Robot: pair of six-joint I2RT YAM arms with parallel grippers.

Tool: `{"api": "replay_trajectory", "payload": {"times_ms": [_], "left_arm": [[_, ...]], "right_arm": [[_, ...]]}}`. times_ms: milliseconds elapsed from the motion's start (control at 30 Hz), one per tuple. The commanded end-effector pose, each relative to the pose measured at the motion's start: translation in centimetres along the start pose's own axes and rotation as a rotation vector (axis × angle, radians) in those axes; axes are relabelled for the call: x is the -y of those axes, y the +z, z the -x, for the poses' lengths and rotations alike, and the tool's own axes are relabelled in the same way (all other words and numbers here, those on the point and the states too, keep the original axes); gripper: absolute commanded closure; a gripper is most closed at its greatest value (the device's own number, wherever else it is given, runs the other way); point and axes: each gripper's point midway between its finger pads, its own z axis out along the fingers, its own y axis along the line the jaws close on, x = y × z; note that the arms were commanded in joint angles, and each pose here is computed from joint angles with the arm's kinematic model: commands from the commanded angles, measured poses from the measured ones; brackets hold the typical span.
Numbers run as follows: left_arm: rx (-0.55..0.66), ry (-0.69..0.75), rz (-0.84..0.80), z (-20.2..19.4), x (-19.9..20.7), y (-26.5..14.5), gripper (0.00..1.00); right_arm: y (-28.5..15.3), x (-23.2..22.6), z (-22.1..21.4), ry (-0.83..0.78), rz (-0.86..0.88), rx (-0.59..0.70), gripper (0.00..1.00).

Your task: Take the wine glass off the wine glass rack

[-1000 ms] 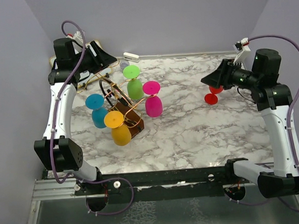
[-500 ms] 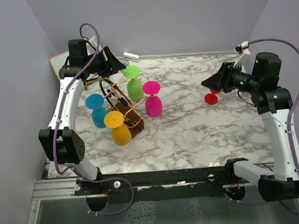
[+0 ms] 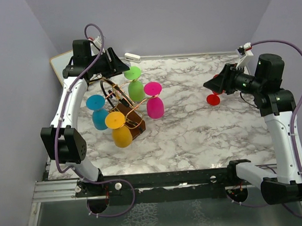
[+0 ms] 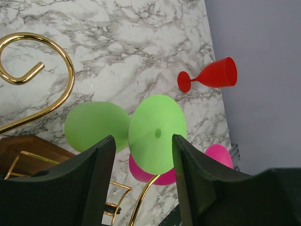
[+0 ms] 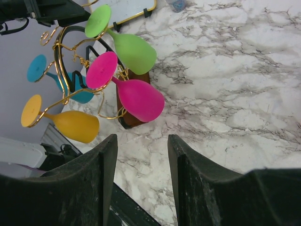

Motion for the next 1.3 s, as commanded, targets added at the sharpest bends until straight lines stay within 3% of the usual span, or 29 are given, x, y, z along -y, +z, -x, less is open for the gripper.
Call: {"api": "replay_trajectory", "payload": {"times_ms": [0,567,1267], "left_arm": [[-0.024,0.007,-0.041,0.0,0.7,0.6,0.47],[-0.055,0.0,-0.039,-0.1,0.3,1.4,0.61],[-0.011,-0.004,-0.113,1.3,3.4,0.0,0.96]], "right_arm": [[-0.3,-0.3,0.4,-0.03,0.01,0.027,0.52],[-0.2,-0.1,0.5,-0.027,0.004,0.037,0.52],[-0.4,0.2,0.8,-0.02,-0.026,0.069,0.52]]}}
